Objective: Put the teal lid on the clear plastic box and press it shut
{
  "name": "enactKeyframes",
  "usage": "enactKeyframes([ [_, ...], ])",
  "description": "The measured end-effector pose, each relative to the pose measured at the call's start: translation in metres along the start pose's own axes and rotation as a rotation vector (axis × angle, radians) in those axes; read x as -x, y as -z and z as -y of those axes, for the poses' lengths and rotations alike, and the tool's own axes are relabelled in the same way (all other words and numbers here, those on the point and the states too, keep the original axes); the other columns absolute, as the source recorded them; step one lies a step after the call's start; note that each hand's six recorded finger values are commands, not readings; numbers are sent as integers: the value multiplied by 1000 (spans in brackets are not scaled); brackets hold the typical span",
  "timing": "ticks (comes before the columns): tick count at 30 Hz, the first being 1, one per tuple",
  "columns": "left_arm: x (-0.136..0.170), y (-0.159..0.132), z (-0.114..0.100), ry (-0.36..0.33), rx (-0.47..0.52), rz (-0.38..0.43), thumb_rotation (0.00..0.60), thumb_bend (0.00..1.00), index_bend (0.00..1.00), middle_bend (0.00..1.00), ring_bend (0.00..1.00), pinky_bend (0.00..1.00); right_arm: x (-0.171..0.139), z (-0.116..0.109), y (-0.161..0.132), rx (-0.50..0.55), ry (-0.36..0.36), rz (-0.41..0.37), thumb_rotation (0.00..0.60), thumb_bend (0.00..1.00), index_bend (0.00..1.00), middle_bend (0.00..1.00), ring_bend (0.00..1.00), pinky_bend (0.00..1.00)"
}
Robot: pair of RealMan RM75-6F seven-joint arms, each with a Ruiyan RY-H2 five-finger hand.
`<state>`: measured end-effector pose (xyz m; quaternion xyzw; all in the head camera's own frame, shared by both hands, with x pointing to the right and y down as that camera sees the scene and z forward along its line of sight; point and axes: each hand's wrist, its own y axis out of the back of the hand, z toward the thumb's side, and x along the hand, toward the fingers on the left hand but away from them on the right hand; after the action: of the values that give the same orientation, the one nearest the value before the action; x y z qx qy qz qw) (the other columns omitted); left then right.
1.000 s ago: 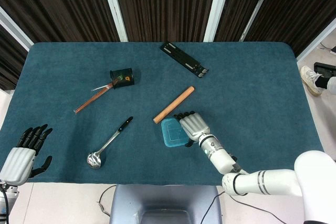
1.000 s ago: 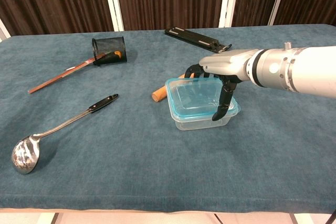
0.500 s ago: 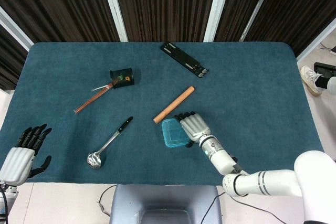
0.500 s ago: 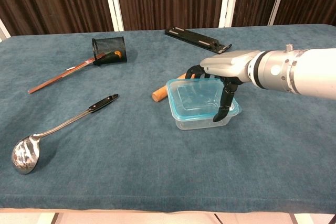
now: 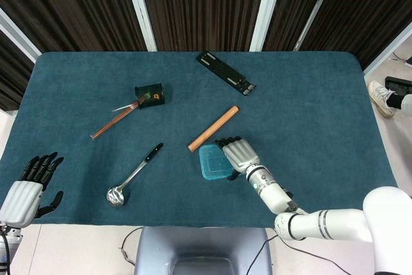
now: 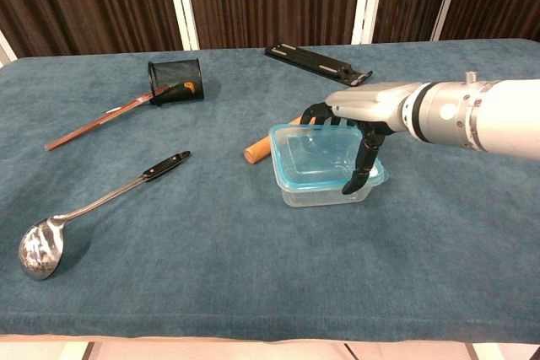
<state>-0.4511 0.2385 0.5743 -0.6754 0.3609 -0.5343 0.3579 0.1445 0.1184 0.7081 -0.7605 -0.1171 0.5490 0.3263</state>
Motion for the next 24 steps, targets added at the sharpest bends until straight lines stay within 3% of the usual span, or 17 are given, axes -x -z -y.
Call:
enactKeyframes([
  [24, -1, -1, 1, 3, -1, 0, 600, 407, 0, 0, 0, 12, -1, 0, 10, 33, 6, -4, 600, 121, 826, 512, 431, 338],
])
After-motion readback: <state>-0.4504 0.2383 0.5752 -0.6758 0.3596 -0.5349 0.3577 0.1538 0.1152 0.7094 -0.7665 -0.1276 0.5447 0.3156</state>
